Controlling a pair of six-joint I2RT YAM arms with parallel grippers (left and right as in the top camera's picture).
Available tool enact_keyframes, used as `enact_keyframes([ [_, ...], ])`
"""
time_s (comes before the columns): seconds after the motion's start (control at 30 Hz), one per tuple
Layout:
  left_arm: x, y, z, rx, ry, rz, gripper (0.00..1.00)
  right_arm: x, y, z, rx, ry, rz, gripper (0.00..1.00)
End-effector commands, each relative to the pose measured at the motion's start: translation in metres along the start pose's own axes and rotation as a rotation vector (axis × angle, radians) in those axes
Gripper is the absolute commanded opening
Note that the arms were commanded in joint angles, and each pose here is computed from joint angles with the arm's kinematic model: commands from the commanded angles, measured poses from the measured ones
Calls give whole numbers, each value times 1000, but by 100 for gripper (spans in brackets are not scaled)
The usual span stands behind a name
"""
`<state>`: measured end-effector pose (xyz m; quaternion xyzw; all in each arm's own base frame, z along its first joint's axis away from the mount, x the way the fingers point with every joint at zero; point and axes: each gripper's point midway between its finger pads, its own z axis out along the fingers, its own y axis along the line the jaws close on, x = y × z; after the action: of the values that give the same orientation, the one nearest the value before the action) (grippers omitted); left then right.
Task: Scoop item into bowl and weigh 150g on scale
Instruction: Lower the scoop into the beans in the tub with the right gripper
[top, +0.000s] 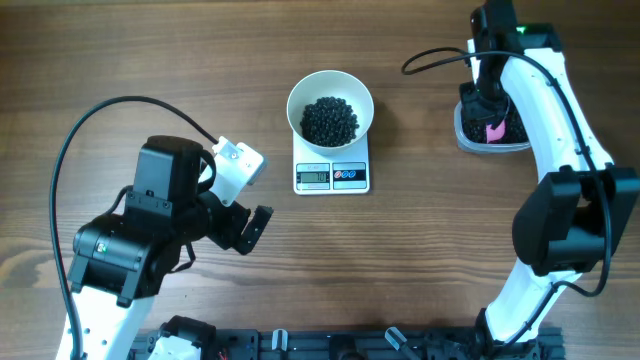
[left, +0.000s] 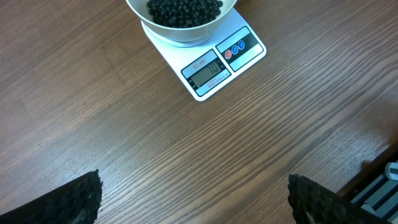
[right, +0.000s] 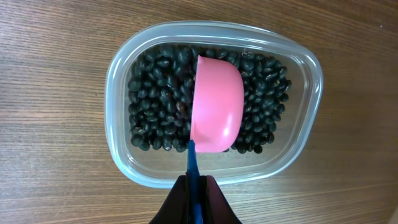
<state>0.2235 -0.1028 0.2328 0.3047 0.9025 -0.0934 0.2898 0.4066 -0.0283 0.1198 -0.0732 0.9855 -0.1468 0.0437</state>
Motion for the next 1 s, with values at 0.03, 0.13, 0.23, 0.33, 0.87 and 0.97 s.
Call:
enact_keyframes([
  [0.03,-6,0,-5,5,-24,19,100,5,-15,14,17,38,9,4],
  [0.13,-6,0,-5,5,-23,19,100,4,-6,14,-62,30,21,4],
  [0.23,-6,0,-5,5,-24,19,100,1,2,15,-143,12,38,5],
  [0.33,-6,0,-5,5,-24,19,100,1,-4,17,-165,7,39,4],
  [0.87,-6,0,-5,5,-24,19,100,5,-20,19,-477,-71,103,5],
  [0.97,-6,0,-5,5,-24,19,100,5,-17,17,-503,-79,100,4],
])
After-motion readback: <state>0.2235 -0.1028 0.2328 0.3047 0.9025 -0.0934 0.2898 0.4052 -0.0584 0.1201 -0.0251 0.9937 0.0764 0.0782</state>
